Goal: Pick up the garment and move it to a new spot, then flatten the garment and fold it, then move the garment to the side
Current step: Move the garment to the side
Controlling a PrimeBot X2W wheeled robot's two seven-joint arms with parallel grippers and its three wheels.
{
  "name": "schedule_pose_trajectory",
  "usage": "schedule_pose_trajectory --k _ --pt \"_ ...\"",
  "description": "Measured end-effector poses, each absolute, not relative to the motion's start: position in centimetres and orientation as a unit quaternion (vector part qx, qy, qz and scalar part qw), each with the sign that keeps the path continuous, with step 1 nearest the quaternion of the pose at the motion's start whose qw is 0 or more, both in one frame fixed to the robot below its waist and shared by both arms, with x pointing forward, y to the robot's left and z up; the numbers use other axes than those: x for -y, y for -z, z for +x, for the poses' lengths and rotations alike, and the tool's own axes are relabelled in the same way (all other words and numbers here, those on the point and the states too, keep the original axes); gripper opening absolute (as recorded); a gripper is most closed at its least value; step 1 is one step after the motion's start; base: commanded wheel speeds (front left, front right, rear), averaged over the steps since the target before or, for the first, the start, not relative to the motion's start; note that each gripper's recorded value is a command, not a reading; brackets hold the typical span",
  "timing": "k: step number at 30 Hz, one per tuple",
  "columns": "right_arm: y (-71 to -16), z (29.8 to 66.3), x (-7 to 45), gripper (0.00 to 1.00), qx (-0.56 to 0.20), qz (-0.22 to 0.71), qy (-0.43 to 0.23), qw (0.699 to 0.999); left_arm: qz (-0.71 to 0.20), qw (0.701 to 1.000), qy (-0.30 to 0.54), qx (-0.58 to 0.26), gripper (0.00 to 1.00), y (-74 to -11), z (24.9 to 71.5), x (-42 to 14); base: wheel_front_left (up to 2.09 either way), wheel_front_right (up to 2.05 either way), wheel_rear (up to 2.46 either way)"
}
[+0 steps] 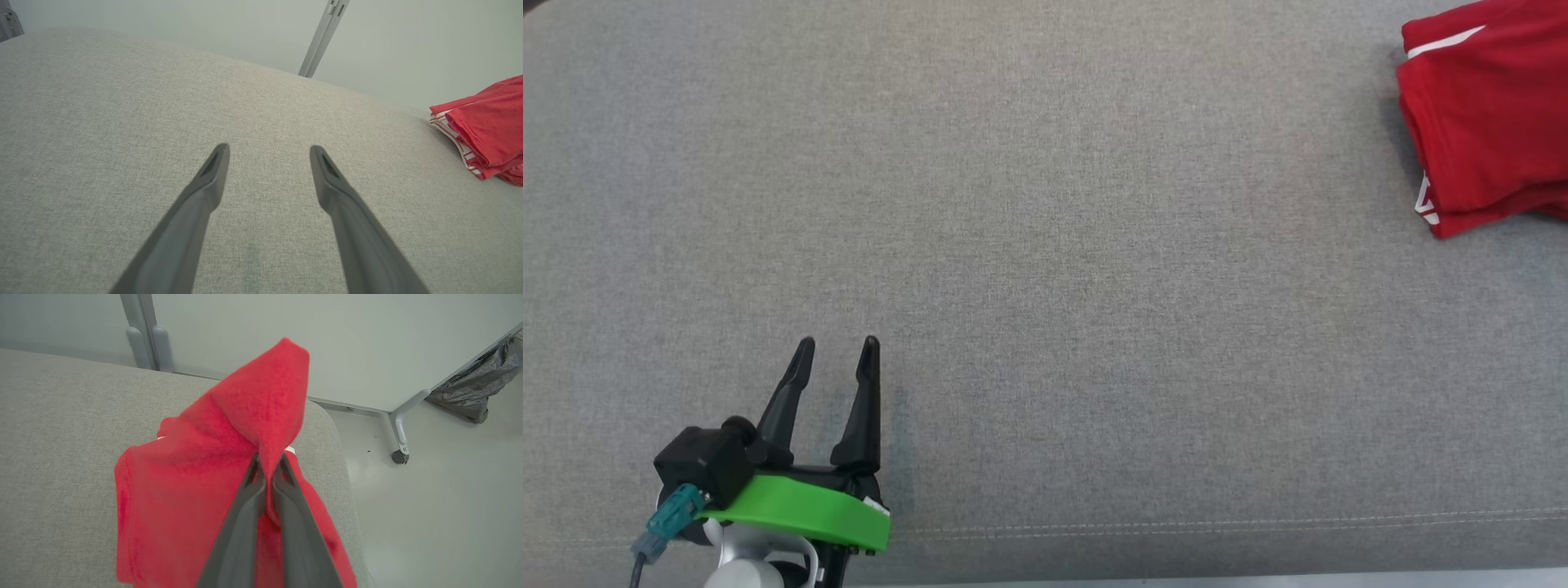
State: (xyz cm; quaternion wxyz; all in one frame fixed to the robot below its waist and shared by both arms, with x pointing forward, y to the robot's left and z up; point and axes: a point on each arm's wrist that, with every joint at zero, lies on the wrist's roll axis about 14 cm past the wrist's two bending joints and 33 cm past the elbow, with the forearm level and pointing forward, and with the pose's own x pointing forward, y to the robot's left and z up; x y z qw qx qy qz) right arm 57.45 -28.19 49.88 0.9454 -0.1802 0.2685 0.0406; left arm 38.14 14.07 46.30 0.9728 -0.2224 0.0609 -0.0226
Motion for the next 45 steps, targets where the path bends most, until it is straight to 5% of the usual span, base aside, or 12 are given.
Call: schedule_pose_trajectory --k 11,24,26,29,30,31,32,45 --pt "-46.6 58.1 33.9 0.00 -0.312 -0.204 0.040 0.927 -0.207 0.974 0.028 -0.083 1.00 -44.8 39.6 -14.3 0.00 0.00 0.00" --pt "-39.9 58.8 34.2 0.01 -0.348 -0.187 0.067 0.916 -0.187 0.978 0.048 -0.077 1.00 -44.5 42.5 -13.8 0.00 0.00 0.00" --pt "-39.2 58.5 34.4 0.09 -0.355 -0.187 0.072 0.913 -0.185 0.979 0.052 -0.073 1.00 -44.7 42.7 -13.6 0.00 0.00 0.00" --pt "-39.0 58.3 34.9 0.35 -0.356 -0.187 0.082 0.912 -0.183 0.979 0.058 -0.061 1.00 -45.4 43.1 -13.4 0.00 0.00 0.00" --pt "-39.0 58.3 35.1 0.50 -0.356 -0.187 0.085 0.912 -0.181 0.980 0.061 -0.054 1.00 -45.7 43.3 -13.3 0.00 0.00 0.00" --pt "-38.9 58.2 35.3 0.80 -0.357 -0.186 0.089 0.911 -0.179 0.981 0.063 -0.049 1.00 -46.0 43.4 -13.2 0.00 0.00 0.00" --pt "-38.9 58.1 35.4 1.00 -0.357 -0.186 0.091 0.911 -0.179 0.981 0.065 -0.046 1.00 -46.2 43.5 -13.1 0.00 0.00 0.00" --pt "-39.7 57.1 36.9 1.00 -0.340 -0.184 0.116 0.915 -0.178 0.980 0.076 -0.037 1.00 -46.9 43.6 -12.6 0.00 0.00 0.00"
